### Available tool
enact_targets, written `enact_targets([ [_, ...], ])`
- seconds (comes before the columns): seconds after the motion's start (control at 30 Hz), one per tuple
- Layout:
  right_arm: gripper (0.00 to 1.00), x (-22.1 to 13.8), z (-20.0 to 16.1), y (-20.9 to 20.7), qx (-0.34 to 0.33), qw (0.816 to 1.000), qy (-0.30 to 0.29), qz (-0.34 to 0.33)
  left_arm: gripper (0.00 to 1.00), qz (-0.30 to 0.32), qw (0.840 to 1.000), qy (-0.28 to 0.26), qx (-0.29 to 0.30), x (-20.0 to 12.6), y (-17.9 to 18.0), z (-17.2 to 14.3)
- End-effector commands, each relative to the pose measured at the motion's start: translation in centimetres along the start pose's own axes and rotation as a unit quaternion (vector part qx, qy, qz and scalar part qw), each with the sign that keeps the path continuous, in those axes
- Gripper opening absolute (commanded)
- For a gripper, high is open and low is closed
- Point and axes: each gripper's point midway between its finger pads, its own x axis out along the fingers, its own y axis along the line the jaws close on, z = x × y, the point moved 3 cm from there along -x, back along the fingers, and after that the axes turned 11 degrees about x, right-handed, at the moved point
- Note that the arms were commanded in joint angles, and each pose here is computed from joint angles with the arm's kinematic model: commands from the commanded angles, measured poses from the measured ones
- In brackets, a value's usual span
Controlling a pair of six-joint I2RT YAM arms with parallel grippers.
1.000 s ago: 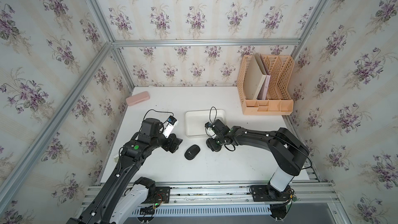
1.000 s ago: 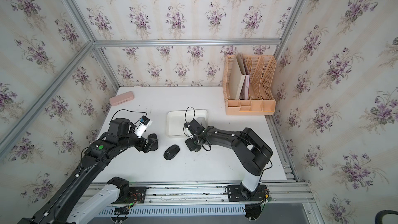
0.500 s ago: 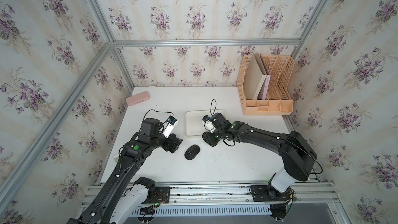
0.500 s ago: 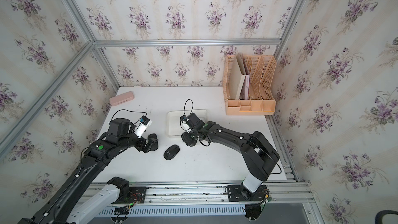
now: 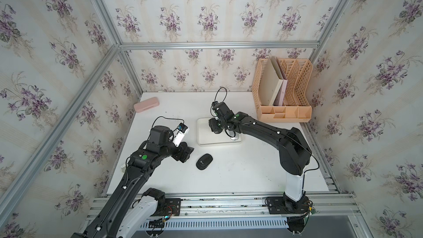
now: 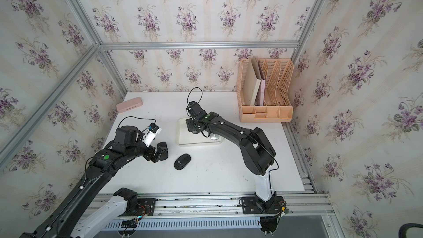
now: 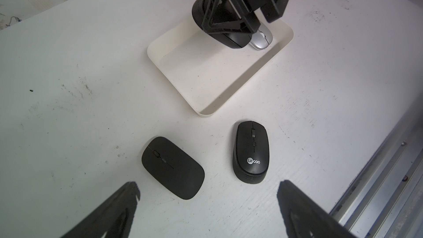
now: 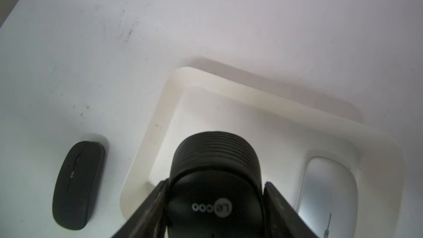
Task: Put the mouse in the storage box
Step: Pick up the mouse from the center of the board, then place the mouse in the storage box.
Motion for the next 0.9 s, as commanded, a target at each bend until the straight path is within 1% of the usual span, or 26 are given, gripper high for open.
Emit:
enact_targets([
  [0.0, 0.58, 0.8, 0.1, -0.7, 0.040, 0.999, -0.008, -0.018, 0.99, 0.005, 1.000, -0.008, 0.004, 0.0, 0.2, 0.4],
  [0.2, 0.61, 2.4, -1.8, -2.4, 0.073, 0.997, 0.007, -0.035, 0.99, 0.001, 1.000, -0.009, 0.003, 0.0, 0.1, 0.5],
  [0.43, 0.62, 3.3, -3.8, -3.9, 0.095, 0.994, 0.013, -0.048, 0.99, 0.001, 1.000, -0.009, 0.002, 0.0, 0.1, 0.5],
  [0.67, 0.62, 3.3, -3.6, -5.0, 0.107, 0.992, -0.021, -0.069, 0.99, 0.001, 1.000, -0.007, 0.001, 0.1, 0.1, 0.4],
  [0.87, 0.62, 3.7, -3.4, -5.7, 0.114, 0.989, -0.033, -0.088, 0.99, 0.000, 1.000, -0.007, -0.001, 0.1, 0.1, 0.4],
])
